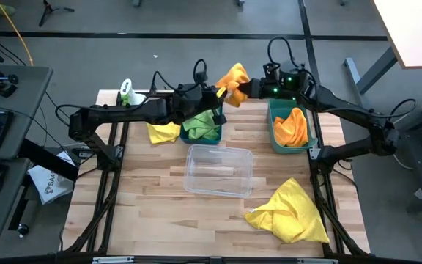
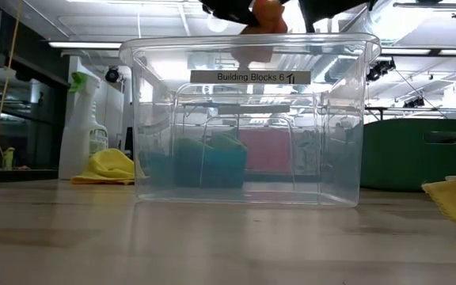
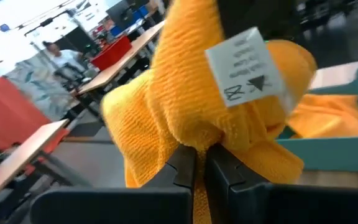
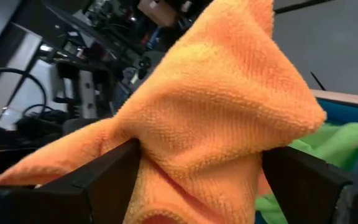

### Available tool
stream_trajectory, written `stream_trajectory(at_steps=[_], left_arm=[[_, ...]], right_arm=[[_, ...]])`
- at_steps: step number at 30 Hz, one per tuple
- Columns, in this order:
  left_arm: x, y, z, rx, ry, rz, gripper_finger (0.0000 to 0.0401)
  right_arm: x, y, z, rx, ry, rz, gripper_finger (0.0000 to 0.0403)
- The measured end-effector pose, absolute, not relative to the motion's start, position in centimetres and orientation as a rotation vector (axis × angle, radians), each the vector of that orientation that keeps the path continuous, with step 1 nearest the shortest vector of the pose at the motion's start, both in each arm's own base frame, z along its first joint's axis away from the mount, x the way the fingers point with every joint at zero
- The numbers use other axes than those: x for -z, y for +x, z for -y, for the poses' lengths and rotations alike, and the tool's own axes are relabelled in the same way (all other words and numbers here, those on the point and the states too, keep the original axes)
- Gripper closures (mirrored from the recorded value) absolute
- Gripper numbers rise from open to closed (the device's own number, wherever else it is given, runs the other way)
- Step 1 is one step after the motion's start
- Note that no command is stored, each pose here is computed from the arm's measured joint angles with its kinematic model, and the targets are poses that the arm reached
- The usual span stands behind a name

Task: Sort microfiber towel by color & place in baskets
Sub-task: Put the orange microfiber cloth into the green bin

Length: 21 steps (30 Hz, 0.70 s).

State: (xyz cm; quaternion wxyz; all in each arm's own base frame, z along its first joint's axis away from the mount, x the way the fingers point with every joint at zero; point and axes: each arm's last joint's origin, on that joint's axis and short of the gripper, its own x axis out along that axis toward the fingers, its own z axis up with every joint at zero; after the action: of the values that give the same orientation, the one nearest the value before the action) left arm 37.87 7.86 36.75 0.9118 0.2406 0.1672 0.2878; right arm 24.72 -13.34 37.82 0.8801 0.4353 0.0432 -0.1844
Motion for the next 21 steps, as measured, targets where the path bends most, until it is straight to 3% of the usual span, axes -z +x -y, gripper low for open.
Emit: stream_trajectory(at_steps=[5,8,12,13,21], left_arm=[[-36.8,38.0,-7.7,-0.514,0.474,-0.306,0.0392],[-36.9,38.0,-7.7,-0.519,0.456,-0.297,0.0384],[-36.9,37.9,-7.9,-0.592,0.456,-0.312,0.0360],[-36.9,37.9,-7.9,-0.608,0.456,-0.316,0.0350],[-37.4,35.5,-7.9,-0.760,0.398,-0.441,0.0260]], right_arm=[[-37.9,24.7,13.3,0.372,0.895,-0.090,0.0134],[-37.9,24.8,13.3,0.368,0.880,-0.089,0.0220],[-38.0,24.8,13.2,0.361,0.837,-0.091,0.0367],[-38.0,24.8,13.2,0.359,0.828,-0.088,0.0384],[-38.8,22.3,13.2,0.432,0.778,-0.108,0.0395]])
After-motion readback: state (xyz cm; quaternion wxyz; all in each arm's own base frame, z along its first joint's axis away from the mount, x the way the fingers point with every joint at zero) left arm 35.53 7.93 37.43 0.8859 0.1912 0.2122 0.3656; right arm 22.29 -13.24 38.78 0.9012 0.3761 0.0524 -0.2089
